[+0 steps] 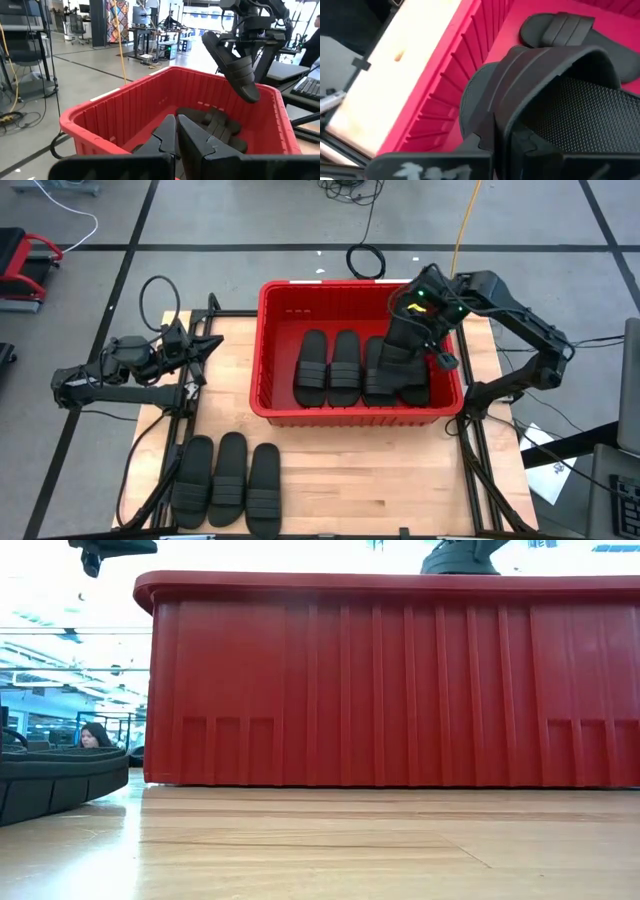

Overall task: Pick and place slides into bin
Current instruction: Put the black slide into the red bin

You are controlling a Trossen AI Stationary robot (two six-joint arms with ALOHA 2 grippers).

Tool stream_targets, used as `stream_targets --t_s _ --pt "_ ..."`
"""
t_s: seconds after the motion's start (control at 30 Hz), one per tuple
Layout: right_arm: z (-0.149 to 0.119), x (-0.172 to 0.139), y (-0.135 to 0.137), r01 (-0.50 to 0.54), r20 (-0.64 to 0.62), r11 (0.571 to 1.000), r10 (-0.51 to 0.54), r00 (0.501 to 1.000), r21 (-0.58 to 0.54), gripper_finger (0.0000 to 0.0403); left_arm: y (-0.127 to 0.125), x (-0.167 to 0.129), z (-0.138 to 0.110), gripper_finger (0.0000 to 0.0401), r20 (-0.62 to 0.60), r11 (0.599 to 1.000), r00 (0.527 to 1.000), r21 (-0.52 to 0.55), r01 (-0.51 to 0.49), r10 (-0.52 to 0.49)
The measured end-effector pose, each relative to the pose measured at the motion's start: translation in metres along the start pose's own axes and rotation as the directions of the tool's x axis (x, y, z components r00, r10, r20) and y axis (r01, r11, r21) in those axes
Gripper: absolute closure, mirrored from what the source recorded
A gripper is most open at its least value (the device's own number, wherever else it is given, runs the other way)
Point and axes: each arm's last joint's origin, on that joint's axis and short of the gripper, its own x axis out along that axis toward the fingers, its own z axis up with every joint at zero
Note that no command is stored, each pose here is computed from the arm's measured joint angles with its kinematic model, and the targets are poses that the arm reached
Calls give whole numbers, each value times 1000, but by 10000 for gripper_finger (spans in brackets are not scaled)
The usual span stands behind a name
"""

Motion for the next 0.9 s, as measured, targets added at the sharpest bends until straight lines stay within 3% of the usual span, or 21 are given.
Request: stream_targets --t_s 0.2,0.3,0.4,0.57,0.9 --pt "-8 6 -4 -99 109 995 100 989 -15 402 0 0 0 386 4 999 1000 -43 -13 13" --pt "-23 13 -1 -128 97 991 124 987 36 402 2 0 1 387 12 996 998 -64 -61 62" --pt "-43 20 -1 -165 161 981 148 976 101 402 4 0 1 387 26 989 992 -85 -122 124" --pt "-64 30 6 -159 200 980 132 971 123 402 6 -1 2 387 37 974 979 -108 -198 203" --pt "-73 27 13 57 45 997 -60 997 57 401 7 -1 2 387 43 957 967 -161 -241 251"
